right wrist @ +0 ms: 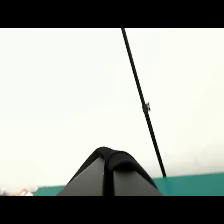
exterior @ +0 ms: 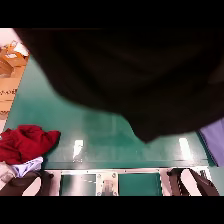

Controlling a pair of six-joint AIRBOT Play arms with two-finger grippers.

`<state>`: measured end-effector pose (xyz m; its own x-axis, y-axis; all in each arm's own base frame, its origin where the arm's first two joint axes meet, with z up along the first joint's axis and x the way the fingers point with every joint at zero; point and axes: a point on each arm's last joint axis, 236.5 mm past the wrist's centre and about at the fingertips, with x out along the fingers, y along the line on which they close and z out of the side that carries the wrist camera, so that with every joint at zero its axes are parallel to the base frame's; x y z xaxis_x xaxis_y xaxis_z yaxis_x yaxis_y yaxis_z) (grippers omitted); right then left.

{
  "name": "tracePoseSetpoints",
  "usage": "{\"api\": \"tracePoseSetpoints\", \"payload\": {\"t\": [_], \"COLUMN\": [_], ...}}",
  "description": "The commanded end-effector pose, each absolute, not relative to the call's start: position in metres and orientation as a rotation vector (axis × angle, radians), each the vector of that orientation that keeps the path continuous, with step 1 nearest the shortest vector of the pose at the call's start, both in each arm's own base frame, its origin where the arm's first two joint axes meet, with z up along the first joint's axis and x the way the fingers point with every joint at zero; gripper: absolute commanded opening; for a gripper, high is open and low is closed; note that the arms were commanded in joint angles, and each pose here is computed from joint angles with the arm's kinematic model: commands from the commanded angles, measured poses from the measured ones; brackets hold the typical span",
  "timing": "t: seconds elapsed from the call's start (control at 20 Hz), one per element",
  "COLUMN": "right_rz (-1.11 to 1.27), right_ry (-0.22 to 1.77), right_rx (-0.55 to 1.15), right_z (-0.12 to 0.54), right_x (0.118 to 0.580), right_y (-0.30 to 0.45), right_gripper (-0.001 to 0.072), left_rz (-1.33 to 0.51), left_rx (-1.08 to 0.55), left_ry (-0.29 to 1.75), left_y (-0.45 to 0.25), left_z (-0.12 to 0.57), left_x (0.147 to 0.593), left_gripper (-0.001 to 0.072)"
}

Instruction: Fold the shirts.

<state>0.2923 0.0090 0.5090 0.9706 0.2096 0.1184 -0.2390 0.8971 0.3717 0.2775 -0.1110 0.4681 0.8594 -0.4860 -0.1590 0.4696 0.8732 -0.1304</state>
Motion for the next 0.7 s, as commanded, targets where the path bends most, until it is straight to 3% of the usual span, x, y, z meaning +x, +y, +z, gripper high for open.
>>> {"api": "tracePoseSetpoints", "payload": {"t": [0.0,0.3,0.45,0.65], "right_rz": [0.253,0.295,0.27,0.236], "right_ry": [0.123,0.499,0.665,0.834], "right_rx": [0.485,0.613,0.69,0.772], "right_z": [0.436,0.235,0.14,0.047], "right_x": [0.351,0.466,0.505,0.522], "right_y": [-0.01,-0.001,-0.001,-0.001], "right_gripper": [0.0021,0.0021,0.002,0.0022], "left_rz": [-0.487,-0.57,-0.586,-0.552], "left_rx": [-0.193,-0.306,-0.33,-0.397], "left_ry": [0.432,0.991,1.237,1.344], "left_y": [-0.108,-0.171,-0.224,-0.26], "left_z": [0.407,0.199,0.061,-0.056], "left_x": [0.332,0.457,0.489,0.51], "left_gripper": [0.0033,0.0033,0.0033,0.0033]}}
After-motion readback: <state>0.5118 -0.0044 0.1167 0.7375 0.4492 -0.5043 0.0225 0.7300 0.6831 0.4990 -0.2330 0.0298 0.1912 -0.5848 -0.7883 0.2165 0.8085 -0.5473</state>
